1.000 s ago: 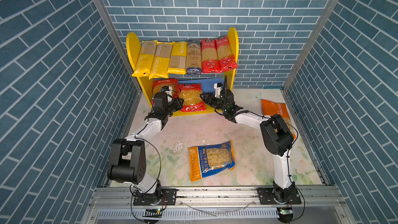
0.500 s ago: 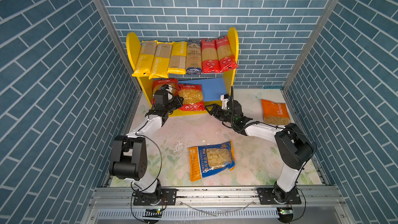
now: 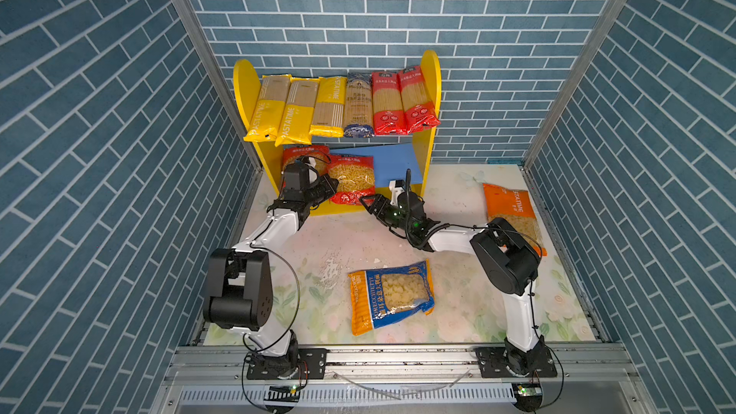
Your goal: Place and organize the pasta boxes and bags onto the shelf
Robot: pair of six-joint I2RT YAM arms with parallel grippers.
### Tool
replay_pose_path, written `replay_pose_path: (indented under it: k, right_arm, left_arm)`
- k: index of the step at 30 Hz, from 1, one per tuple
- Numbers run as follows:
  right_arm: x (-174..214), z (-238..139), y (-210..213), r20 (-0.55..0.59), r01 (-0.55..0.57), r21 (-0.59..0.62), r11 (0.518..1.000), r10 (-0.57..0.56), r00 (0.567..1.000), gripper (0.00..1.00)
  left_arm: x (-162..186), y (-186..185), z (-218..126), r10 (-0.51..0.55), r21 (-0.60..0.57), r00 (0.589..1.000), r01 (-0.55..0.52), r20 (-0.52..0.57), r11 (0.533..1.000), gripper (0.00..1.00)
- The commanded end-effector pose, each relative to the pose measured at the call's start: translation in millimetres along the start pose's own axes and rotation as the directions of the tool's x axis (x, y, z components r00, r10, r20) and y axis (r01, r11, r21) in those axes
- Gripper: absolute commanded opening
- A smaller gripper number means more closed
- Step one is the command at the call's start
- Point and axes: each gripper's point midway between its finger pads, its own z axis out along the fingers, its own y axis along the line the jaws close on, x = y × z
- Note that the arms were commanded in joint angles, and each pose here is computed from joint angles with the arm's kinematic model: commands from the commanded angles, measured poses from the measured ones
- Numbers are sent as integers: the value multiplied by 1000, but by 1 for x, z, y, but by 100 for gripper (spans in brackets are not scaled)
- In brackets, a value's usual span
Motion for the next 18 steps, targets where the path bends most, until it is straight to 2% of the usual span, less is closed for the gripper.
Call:
replay_pose_path:
  k: [1,4,9,14,18]
  right_arm:
    - [-21,16,30,76,-28,-104,994,36,996,66]
    - [-25,17,50,69,-33,-140,990,43,997,53]
    - [-39,4,74,113,-32,-175,984,52,992,41]
    - [-50,9,83,151,-25,-189,982,54,987,26]
    - [-64,8,84,219,-15,-193,981,58,974,20]
  left_arm:
    - [-25,1,-3,0,-24,999,1,55,1000,6]
    - [-28,-1,-8,1,-21,998,0,59,1000,11]
    - [-33,-6,-19,9,-16,997,-7,79,1000,24]
    - [-34,-9,-27,12,-13,996,-11,88,1000,46]
    - [-34,-9,-34,28,-31,996,-25,89,999,53]
